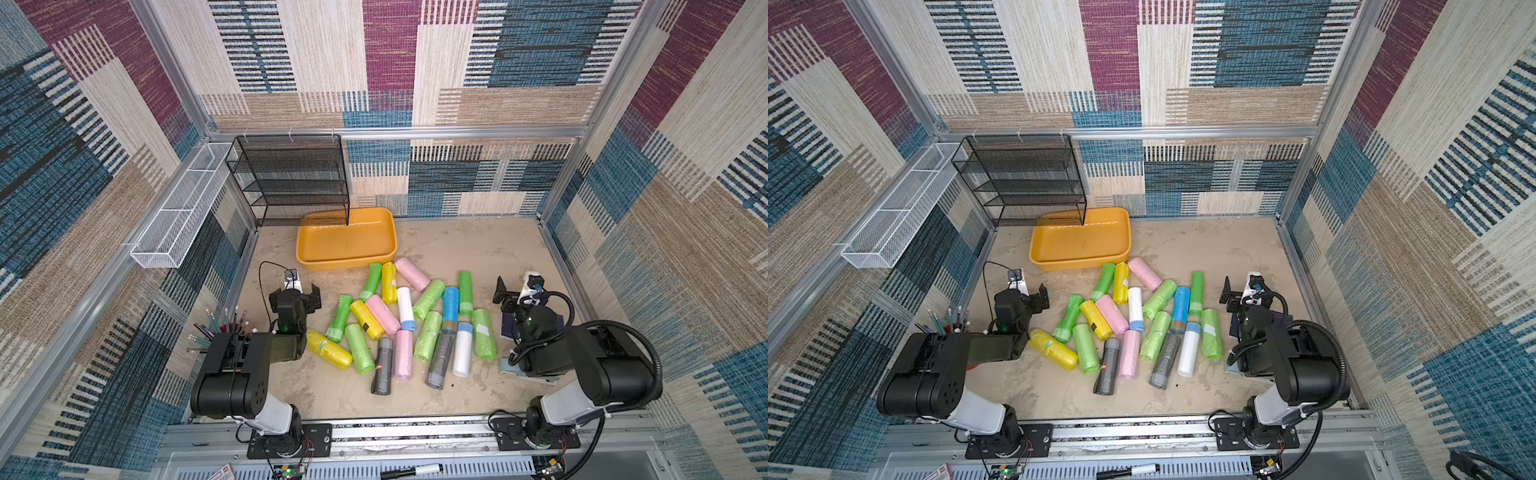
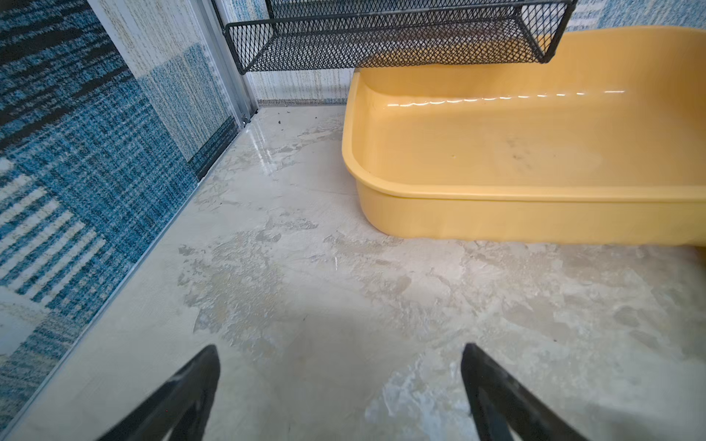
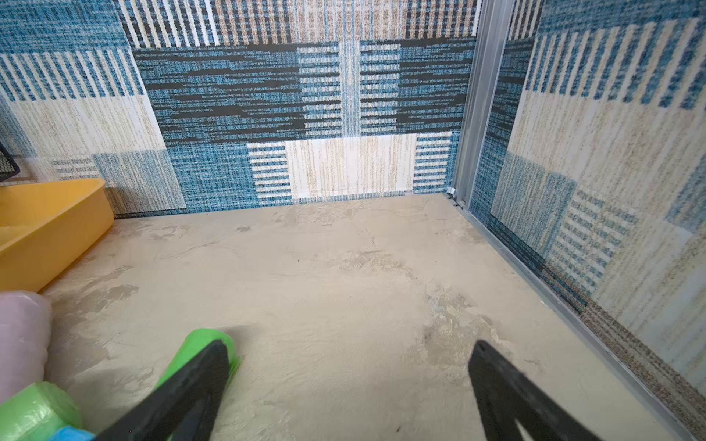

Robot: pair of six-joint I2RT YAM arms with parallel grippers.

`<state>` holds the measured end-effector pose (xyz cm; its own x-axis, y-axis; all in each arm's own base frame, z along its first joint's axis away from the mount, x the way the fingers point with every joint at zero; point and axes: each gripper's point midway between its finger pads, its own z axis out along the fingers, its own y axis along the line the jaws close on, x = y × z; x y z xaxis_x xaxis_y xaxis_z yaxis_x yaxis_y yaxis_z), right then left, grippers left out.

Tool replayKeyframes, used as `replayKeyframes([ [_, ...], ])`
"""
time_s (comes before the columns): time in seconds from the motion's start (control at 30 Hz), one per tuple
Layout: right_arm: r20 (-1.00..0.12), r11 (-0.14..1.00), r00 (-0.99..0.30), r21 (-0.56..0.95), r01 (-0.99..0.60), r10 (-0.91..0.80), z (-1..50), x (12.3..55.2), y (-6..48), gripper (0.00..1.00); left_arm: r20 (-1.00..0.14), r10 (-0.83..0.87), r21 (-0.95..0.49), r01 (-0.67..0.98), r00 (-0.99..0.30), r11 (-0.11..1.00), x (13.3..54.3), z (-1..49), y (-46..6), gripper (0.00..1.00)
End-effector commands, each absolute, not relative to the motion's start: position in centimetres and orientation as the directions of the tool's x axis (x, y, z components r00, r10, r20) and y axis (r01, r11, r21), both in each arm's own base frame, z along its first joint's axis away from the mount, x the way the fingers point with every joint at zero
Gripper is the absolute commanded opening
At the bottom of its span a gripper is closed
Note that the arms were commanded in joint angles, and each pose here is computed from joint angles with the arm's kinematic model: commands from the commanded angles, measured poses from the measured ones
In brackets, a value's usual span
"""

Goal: Put the roll of trash bags into the storage box
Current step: Pick up the roll of trash bags from the center of the board.

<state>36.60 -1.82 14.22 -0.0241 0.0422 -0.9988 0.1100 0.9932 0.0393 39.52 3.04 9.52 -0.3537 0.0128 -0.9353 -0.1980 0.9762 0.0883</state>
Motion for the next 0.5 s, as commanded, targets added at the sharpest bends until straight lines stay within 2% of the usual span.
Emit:
replayKeyframes([
  [0.0, -0.999, 0.993, 0.015, 0.051, 0.103, 0.049, 15.2, 36.69, -1.74, 0.99, -0.94, 0.002, 0.07, -0.188, -0.341, 0.98, 39.74, 9.84, 2.79, 0.98],
  [0.37, -0.999, 0.993, 0.015, 0.051, 0.105, 0.049, 15.18, 36.69, -1.82, 0.99, -0.939, -0.002, 0.067, -0.189, -0.343, 0.98, 39.8, 9.82, 2.89, 0.98],
  [0.47, -0.999, 0.993, 0.014, 0.051, 0.102, 0.05, 15.18, 36.69, -1.71, 0.99, -0.936, -0.047, -0.001, -0.13, -0.35, 0.991, 39.97, 9.62, 2.86, 0.98],
])
